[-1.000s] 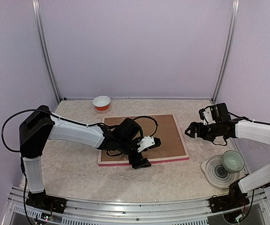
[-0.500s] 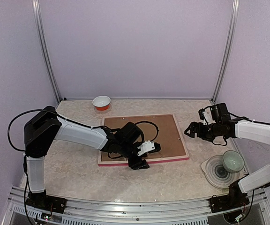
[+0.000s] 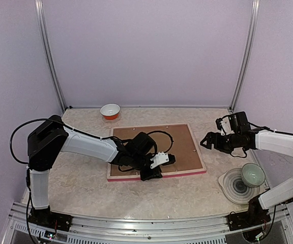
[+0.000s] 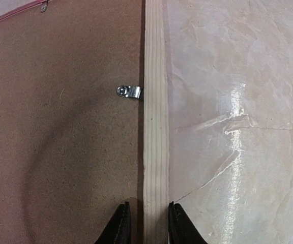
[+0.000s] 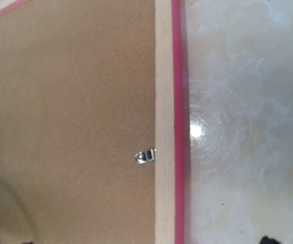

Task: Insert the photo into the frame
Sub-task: Pick up the photo frame from the center of the board.

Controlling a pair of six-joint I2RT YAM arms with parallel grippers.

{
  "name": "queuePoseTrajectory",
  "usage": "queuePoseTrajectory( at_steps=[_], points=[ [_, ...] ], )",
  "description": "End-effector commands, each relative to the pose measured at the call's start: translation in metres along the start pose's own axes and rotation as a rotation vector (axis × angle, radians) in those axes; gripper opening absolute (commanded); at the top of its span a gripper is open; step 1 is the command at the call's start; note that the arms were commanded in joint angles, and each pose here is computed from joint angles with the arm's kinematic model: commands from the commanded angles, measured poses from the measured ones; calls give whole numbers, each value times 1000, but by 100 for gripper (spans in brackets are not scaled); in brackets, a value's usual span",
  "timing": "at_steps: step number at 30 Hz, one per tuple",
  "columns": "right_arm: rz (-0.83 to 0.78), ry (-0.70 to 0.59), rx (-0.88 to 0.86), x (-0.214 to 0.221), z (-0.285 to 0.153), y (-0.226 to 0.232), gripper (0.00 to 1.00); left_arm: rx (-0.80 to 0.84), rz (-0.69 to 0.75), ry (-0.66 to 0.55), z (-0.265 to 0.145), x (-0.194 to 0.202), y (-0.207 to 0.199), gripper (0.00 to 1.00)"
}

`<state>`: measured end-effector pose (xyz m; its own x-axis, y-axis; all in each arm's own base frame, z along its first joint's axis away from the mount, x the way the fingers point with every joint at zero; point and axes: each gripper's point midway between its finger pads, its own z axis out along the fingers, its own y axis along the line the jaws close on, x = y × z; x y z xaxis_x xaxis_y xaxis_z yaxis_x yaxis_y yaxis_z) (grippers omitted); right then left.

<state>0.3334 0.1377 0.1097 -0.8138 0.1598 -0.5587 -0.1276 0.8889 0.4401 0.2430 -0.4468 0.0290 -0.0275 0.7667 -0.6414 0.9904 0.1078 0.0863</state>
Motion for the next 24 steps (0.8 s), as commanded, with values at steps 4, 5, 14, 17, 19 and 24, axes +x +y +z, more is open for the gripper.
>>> queuePoseTrajectory(
  at_steps=[4, 5, 14, 17, 19, 24],
  points=[
    [31, 9, -17, 5, 6, -6, 96, 57, -13, 64, 11, 19, -16, 19],
    [34, 10, -19, 5, 6, -6, 95, 56, -11, 66, 11, 19, -17, 18],
    [61, 36, -45, 17, 13, -10, 96, 31, -13, 82, 8, 20, -15, 5],
    [75, 55, -77, 22, 18, -8, 96, 16, -8, 70, 1, 12, -12, 0],
    [85, 66, -98, 25, 21, -7, 96, 7, -7, 59, -3, 7, -10, 0],
    [116, 98, -172, 34, 27, -1, 95, -1, -1, 18, -17, -13, -7, 0]
  ],
)
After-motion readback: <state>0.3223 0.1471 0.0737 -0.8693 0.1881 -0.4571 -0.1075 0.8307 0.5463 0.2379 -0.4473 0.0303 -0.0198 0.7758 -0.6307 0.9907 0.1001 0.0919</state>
